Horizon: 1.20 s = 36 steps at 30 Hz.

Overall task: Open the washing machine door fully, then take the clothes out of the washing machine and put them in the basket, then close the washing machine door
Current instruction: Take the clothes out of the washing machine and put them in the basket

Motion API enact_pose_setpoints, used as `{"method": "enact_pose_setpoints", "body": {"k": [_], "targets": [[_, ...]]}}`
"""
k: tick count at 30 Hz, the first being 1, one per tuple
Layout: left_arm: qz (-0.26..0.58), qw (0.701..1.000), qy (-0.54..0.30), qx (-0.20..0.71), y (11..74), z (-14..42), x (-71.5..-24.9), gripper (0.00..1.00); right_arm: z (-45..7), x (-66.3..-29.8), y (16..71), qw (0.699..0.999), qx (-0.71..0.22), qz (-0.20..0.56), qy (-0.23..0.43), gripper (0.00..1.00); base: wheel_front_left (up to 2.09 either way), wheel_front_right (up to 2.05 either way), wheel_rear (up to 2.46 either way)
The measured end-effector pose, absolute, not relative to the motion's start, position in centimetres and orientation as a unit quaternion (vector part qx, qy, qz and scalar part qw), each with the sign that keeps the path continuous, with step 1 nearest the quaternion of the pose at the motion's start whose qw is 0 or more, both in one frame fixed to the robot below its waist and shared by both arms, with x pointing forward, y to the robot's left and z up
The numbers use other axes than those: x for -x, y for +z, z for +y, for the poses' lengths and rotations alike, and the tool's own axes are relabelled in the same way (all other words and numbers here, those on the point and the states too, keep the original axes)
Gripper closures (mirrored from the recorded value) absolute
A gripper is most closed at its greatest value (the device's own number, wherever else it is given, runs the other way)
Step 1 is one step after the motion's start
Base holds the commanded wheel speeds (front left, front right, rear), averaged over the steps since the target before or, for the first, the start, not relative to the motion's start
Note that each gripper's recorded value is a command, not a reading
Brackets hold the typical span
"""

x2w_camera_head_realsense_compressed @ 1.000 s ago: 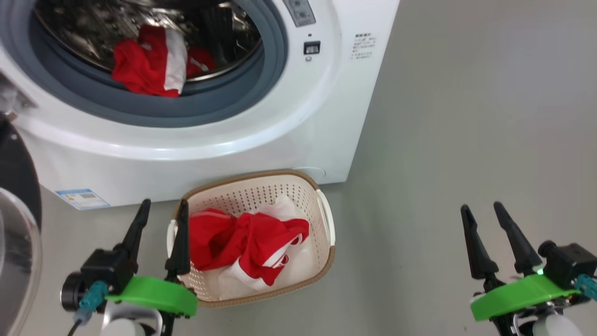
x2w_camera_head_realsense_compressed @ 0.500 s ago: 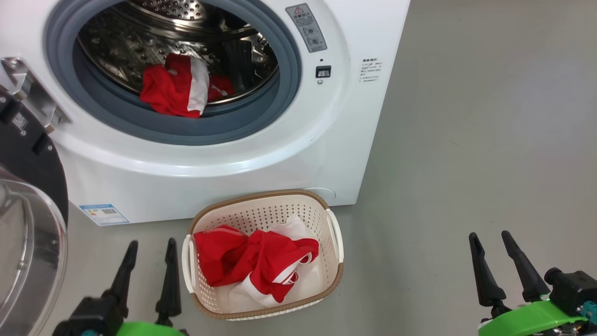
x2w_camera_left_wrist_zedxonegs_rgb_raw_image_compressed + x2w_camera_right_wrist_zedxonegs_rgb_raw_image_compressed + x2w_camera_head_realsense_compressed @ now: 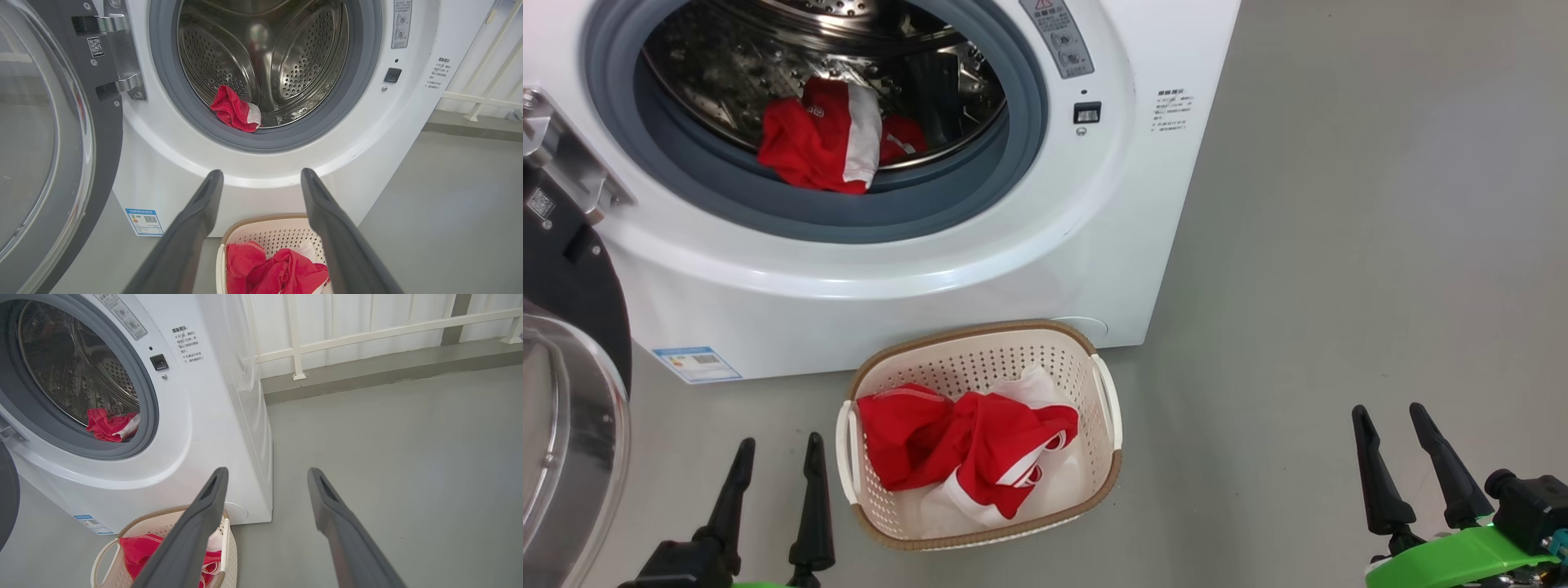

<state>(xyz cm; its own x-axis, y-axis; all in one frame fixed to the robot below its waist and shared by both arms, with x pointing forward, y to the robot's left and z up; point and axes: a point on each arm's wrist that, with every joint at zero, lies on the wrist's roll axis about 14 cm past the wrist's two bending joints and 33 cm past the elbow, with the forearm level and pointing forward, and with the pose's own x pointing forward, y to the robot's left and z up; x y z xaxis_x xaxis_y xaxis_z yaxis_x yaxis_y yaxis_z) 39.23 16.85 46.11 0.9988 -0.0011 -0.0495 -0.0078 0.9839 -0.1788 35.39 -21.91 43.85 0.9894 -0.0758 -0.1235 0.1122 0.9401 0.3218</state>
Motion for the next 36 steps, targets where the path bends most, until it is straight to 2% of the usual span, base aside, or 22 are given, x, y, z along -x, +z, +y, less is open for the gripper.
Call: {"method": "enact_pose_setpoints", "body": {"k": [13,26,36], "targets": [[0.023,0.996,-0.011,0.085,46.1,15.9,-40.8,0.00,-21.8,-35.7,43.4,0.983,-0.167,0.061,-0.048,0.00,0.00,0.00,0.00],[-0.001,0.998,-0.056,0.031,47.2,12.3,-50.2,0.00,-20.9,-38.8,42.8,0.982,-0.173,0.064,-0.037,0.00,0.00,0.00,0.00],[0.019,0.996,-0.091,-0.006,45.1,9.2,-57.3,0.00,-20.9,-40.8,40.9,0.980,-0.177,0.082,-0.046,0.00,0.00,0.00,0.00]]}}
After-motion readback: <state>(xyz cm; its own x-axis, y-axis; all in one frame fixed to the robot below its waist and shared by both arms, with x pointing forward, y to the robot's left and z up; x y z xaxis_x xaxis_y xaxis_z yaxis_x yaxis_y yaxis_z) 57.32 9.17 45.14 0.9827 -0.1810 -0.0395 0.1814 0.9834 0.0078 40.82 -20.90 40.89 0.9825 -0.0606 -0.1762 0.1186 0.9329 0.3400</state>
